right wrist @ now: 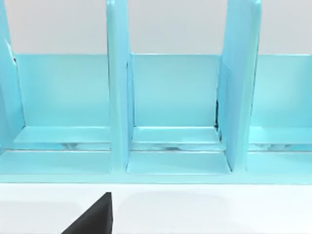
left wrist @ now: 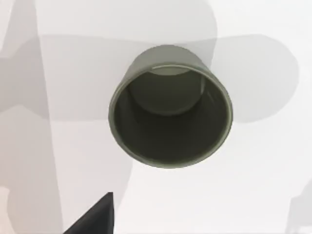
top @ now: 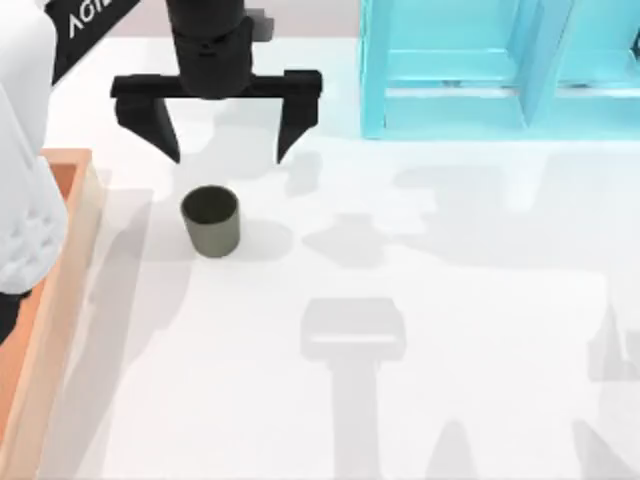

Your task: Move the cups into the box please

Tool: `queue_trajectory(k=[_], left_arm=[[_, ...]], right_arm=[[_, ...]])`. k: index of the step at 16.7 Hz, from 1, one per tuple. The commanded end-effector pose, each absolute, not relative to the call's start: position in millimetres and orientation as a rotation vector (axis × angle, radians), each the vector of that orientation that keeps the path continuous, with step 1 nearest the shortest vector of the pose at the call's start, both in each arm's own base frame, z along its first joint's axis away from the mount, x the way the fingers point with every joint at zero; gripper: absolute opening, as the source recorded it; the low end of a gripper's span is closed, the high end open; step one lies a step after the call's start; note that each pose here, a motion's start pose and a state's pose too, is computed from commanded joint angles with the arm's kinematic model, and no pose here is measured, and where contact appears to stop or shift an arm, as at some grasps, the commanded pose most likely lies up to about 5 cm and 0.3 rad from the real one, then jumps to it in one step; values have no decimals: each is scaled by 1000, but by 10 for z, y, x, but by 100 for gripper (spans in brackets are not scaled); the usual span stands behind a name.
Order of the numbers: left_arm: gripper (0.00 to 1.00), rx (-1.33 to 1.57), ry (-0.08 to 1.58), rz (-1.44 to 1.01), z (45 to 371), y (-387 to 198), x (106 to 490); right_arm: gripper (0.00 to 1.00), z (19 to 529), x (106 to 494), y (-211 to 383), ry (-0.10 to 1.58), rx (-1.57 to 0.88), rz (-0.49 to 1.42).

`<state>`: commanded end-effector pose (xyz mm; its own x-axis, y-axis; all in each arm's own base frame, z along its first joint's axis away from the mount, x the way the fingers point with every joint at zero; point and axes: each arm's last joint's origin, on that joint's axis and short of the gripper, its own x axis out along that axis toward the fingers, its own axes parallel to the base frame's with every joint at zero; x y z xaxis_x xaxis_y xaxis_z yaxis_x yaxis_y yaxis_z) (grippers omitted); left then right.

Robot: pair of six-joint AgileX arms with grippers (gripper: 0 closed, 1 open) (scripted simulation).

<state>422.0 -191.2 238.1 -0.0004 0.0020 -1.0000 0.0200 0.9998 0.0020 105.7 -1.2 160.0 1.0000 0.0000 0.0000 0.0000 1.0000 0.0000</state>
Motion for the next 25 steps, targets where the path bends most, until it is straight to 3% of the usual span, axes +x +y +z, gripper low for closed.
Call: queue_trajectory(k=[6, 14, 20, 25], left_arm=[[100, 17, 1572, -13, 2345, -1901, 4229], [100, 17, 1571, -14, 1495, -1915, 4238], [100, 17, 1571, -14, 1381, -1910, 4220], [62, 17, 1571, -14, 1381, -1910, 4220]], right_arm=[[100, 1600, 1057, -12, 0, 0, 0], [100, 1600, 1057, -12, 0, 0, 0], [100, 1600, 1057, -12, 0, 0, 0], [100, 1600, 1057, -12, 0, 0, 0]])
